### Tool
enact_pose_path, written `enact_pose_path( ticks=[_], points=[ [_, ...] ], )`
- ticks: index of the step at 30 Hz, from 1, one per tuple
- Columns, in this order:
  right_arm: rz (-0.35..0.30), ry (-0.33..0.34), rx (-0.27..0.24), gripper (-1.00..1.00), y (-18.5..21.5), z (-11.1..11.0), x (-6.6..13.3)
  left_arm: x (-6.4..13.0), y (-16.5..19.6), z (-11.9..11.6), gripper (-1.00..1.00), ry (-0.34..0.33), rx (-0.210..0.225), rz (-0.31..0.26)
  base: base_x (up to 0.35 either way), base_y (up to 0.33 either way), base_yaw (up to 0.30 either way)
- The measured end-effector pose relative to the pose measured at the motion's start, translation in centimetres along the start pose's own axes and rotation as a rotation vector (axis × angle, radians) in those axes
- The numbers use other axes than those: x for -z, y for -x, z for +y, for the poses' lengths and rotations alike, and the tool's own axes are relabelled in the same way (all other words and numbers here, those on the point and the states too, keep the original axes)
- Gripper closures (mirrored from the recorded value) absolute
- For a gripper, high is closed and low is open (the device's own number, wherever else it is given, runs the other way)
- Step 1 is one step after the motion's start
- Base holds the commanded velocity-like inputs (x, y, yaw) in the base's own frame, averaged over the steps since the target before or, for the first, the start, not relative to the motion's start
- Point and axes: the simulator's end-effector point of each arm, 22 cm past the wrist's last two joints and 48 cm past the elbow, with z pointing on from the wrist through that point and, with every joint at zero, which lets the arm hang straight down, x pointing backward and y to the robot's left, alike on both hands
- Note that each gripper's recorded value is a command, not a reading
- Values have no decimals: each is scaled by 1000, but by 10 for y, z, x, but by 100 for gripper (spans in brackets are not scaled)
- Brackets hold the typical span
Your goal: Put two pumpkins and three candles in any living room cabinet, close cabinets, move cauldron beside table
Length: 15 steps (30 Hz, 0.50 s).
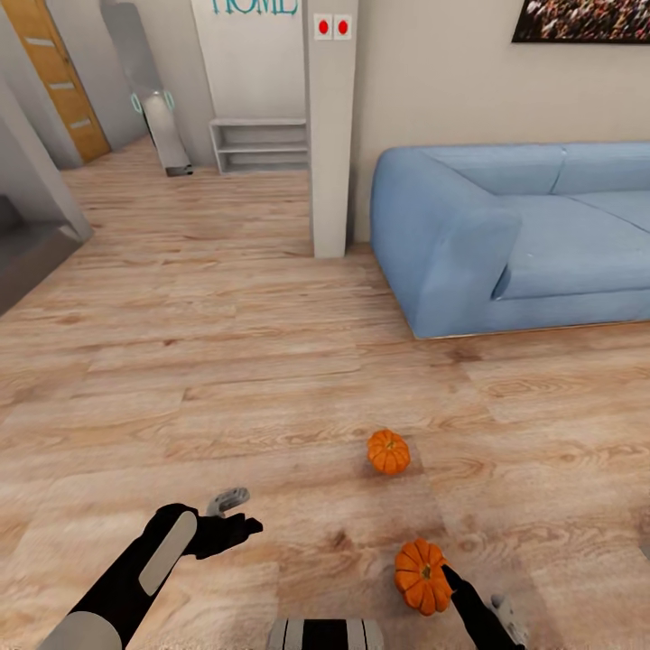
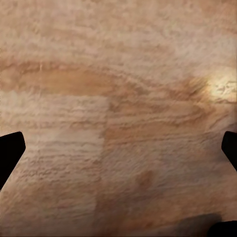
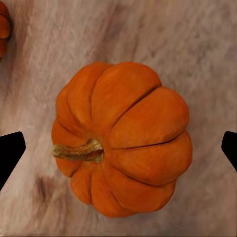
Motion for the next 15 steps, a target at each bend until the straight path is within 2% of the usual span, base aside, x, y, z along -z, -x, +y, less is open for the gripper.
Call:
enact_pose_path(
  ticks=[3, 10, 11, 15],
  points=[
    [20, 16, -12, -100, -6, 3, -2, -5, -4, 3, -100, 4, 3, 11, 0, 0, 0],
    [26, -2, -36, -100, 7, -20, 0, -16, -12, 9, -100, 12, 11, 37, 0, 0, 0],
    [70, 70, -71, -100, 0, -8, 2, -17, -14, 10, -100, 13, 12, 41, 0, 0, 0],
    [50, 29, -108, -100, 5, -27, 3, -23, -19, 13, -100, 17, 17, 55, 0, 0, 0]
  ],
)
